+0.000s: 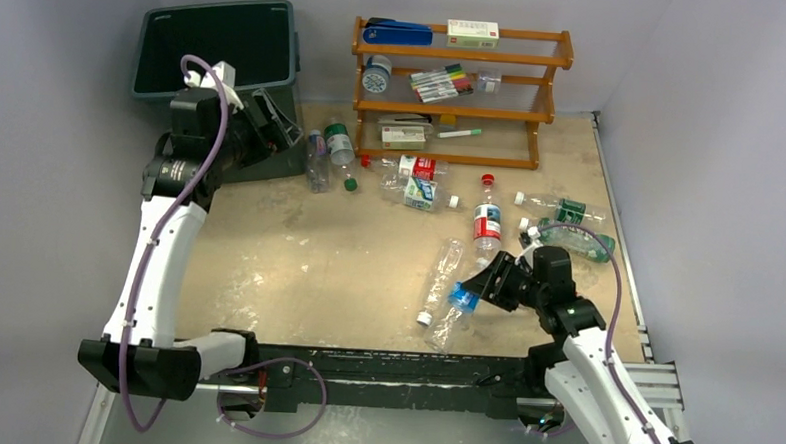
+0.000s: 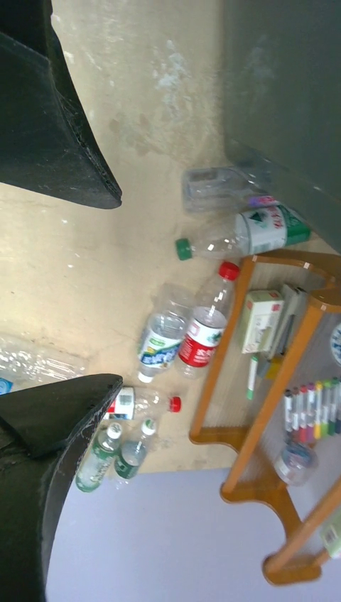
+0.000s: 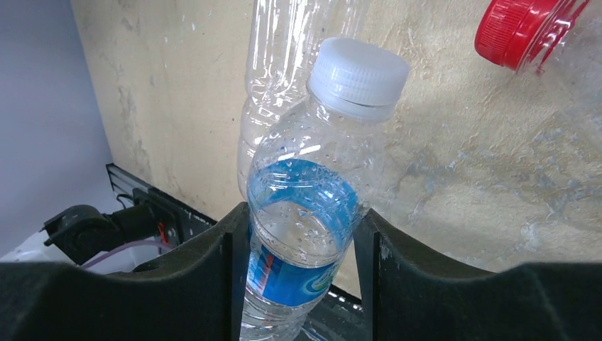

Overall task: Put the plastic bottles in the bin
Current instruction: Pick up the plastic bottle at the center of the board.

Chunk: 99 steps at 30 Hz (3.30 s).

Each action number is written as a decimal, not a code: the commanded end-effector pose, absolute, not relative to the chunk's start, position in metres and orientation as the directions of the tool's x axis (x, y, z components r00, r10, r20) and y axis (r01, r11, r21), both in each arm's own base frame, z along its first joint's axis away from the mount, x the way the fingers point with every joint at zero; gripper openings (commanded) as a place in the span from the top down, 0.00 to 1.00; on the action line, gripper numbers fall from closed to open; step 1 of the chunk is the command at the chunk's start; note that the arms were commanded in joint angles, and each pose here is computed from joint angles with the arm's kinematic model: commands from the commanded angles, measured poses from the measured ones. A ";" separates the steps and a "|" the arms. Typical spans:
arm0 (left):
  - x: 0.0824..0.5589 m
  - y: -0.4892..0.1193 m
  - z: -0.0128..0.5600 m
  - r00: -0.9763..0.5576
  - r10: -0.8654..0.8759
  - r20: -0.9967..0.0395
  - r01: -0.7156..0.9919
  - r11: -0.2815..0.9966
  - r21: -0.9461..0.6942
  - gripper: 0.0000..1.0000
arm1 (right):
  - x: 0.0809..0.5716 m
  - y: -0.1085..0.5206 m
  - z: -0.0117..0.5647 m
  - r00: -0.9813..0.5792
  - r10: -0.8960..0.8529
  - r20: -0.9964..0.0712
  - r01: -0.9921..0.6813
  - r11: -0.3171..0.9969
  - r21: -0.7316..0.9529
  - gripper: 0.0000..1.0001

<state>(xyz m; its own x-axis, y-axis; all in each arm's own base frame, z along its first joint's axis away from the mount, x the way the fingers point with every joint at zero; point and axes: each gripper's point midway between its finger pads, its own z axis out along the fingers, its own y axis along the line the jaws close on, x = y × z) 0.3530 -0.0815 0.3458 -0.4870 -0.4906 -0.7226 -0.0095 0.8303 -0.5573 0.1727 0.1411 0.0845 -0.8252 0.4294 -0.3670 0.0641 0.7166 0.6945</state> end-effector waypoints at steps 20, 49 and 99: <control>0.286 -0.085 0.254 -0.645 -0.491 -0.586 -0.114 0.820 -0.561 0.14 | 0.177 0.141 0.176 -0.753 0.473 -0.459 -0.018 0.682 0.732 0.47; 0.225 -0.175 0.261 -0.745 -0.465 -0.478 0.105 0.625 -0.773 0.14 | 0.251 0.176 0.253 -0.730 0.272 -0.626 -0.320 0.674 0.666 0.47; 0.169 -0.384 0.260 -0.692 -0.202 -0.693 0.438 0.645 -0.626 0.12 | 0.237 0.216 0.285 -0.810 0.161 -0.564 -0.448 0.450 0.773 0.47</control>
